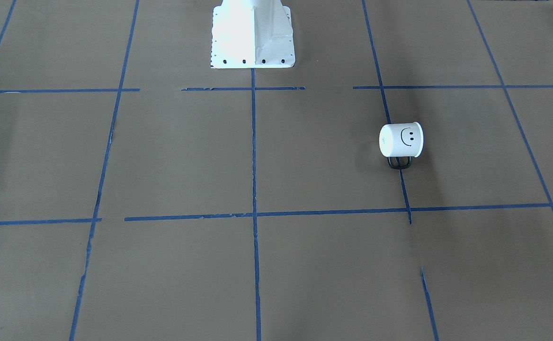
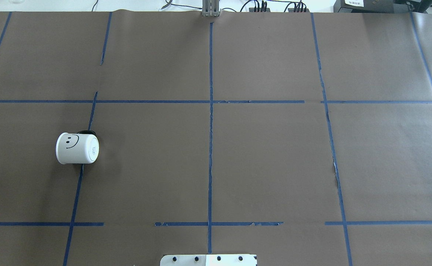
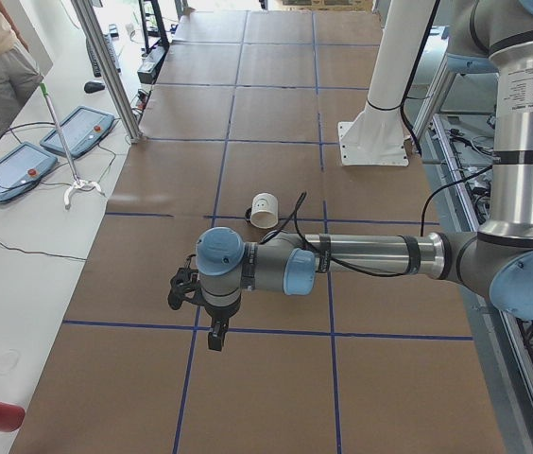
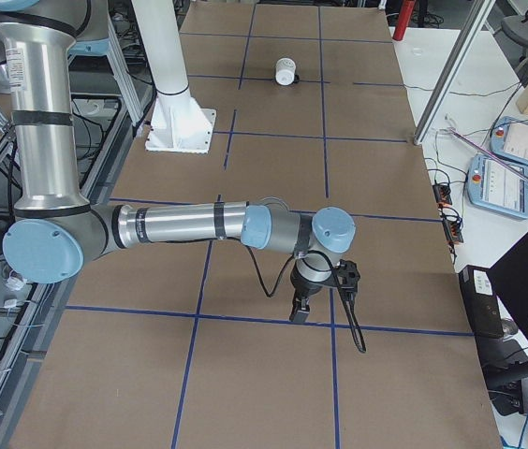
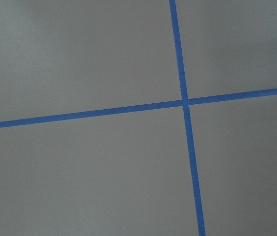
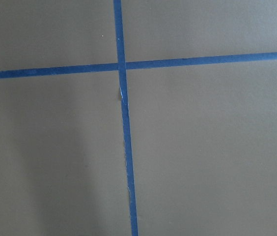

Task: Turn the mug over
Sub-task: 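Move the left gripper toward the white mug lying on its side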

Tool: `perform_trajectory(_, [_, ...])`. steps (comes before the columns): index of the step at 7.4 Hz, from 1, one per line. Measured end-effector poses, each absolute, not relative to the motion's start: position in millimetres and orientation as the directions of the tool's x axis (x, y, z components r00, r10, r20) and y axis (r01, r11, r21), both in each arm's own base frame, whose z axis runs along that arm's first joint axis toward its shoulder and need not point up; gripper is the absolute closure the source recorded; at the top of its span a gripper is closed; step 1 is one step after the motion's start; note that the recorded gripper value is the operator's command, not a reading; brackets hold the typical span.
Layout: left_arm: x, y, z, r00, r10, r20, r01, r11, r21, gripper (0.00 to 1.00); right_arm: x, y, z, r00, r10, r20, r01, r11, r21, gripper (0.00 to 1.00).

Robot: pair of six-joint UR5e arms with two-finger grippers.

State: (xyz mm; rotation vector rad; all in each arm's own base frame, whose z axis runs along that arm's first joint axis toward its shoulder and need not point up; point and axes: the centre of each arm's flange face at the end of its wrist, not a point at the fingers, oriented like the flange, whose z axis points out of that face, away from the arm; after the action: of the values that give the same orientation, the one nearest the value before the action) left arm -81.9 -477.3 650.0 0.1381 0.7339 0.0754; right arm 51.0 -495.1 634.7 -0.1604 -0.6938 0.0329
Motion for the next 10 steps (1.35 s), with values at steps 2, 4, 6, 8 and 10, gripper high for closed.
perform_trajectory(2, [-81.5, -479.3, 646.6, 0.740, 0.124, -0.661, -0.022, 0.987, 0.160, 0.00, 51.0, -495.2, 634.6, 0.769, 0.083, 0.634, 0.023, 0.987, -0.158, 0.00])
perform_trajectory(4, [-80.5, -484.4, 637.2, 0.739, 0.129, -0.661, -0.017, 0.985, 0.174, 0.00, 51.0, -495.3, 634.5, 0.769, 0.083, 0.634, 0.023, 0.987, -0.158, 0.00])
perform_trajectory(6, [-60.6, -493.9, 614.6, 0.735, 0.054, -0.675, 0.046, 0.991, 0.129, 0.00, 51.0, -495.0, 634.8, 0.769, 0.084, 0.634, 0.023, 0.987, -0.158, 0.00])
perform_trajectory(8, [-3.8, -507.2, 584.7, 0.714, 0.138, -0.687, 0.004, 0.979, 0.202, 0.00, 51.0, -495.2, 634.6, 0.769, 0.083, 0.634, 0.023, 0.987, -0.158, 0.00])
perform_trajectory(10, [60.6, -506.4, 567.4, 0.675, 0.181, -0.715, -0.010, 0.972, 0.236, 0.00, 51.0, -495.1, 634.7, 0.769, 0.083, 0.634, 0.023, 0.987, -0.158, 0.00])
